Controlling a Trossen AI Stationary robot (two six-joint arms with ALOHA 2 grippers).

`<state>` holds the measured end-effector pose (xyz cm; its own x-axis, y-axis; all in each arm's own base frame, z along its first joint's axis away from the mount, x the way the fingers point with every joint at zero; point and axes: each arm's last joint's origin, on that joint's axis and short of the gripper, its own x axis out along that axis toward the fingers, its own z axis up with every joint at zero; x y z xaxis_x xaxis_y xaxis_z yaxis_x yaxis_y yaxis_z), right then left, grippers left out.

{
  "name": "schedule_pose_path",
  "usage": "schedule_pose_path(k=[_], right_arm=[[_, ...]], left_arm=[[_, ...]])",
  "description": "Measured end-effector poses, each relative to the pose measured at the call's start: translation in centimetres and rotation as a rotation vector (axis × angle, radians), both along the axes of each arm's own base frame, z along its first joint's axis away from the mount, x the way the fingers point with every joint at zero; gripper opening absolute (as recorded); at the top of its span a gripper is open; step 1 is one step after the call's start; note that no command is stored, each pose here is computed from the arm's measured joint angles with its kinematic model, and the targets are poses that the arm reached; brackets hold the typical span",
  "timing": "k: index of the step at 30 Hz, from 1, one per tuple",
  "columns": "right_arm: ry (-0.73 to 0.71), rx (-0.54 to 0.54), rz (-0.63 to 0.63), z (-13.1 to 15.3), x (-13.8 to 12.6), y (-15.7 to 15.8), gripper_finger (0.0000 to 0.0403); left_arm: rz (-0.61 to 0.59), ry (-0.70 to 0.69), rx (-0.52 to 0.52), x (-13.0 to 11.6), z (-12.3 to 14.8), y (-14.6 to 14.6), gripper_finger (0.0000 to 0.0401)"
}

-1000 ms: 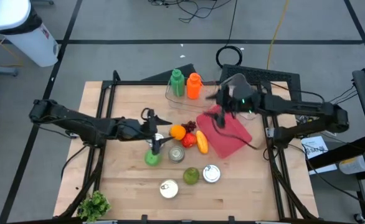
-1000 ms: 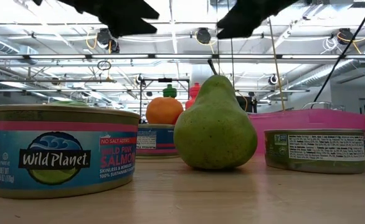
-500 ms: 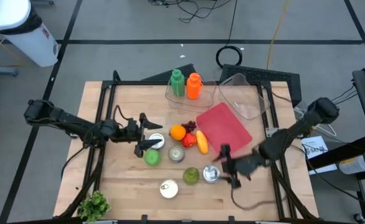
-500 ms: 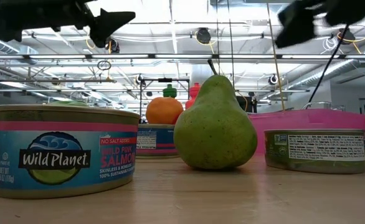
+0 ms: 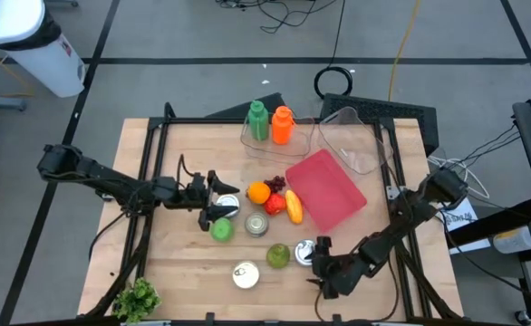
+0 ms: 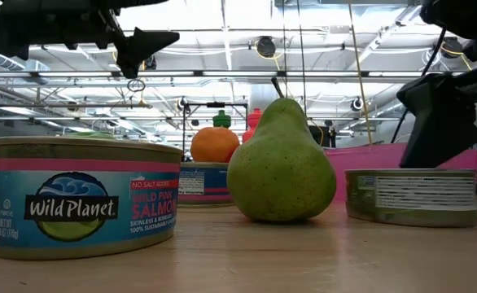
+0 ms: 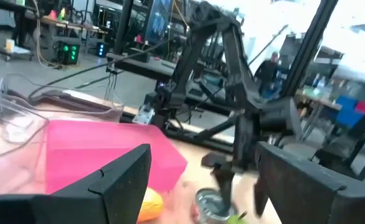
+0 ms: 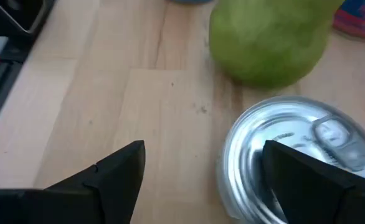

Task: Pick & Place Food Item
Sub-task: Put the right green tuna can into the pink bin

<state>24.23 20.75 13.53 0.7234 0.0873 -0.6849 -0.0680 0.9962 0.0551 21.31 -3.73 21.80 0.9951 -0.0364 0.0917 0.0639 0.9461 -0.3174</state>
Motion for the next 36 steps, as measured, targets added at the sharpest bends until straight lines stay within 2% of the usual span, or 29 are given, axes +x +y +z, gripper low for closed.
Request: schedule_pose_path(k=[6,10,15,19,23,25,29,32,36], right_arm=[[0.043,0.158,-0.031,0.6,0.0,0.9,0.0270],[0.094,0.251,-0.034,1.9,-1.2,1.2,0.0250],[0.169,0.300,-0.130,3.7,-3.6,0.9,0.0227],[0.063,0.262,-0.264,5.0,-5.0,0.6,0.0210],[-0.025,0.247,-0.372,4.7,-5.3,0.5,0.0200],[-0.020,0.222,-0.362,4.1,-5.1,0.4,0.0197],[0.023,0.092,-0.270,2.7,-5.1,0.5,0.0175],[0.038,0.061,-0.246,2.2,-5.0,0.6,0.0136],[0.078,0.069,-0.225,1.9,-5.1,0.7,0.0066]], left_arm=[[-0.024,0.048,-0.032,0.4,-0.9,-0.6,0.0299],[-0.030,0.051,-0.030,0.4,-1.0,-0.7,0.0299],[-0.032,0.051,-0.034,0.4,-1.0,-0.7,0.0299],[-0.035,0.053,-0.046,0.4,-1.0,-0.8,0.0299],[-0.035,0.072,-0.059,0.6,-1.4,-0.8,0.0299],[-0.036,0.062,-0.061,0.6,-1.3,-0.8,0.0299],[-0.035,0.069,-0.056,0.6,-1.3,-0.8,0.0299],[-0.035,0.069,-0.056,0.6,-1.3,-0.8,0.0299],[-0.035,0.071,-0.056,0.6,-1.4,-0.8,0.0299]])
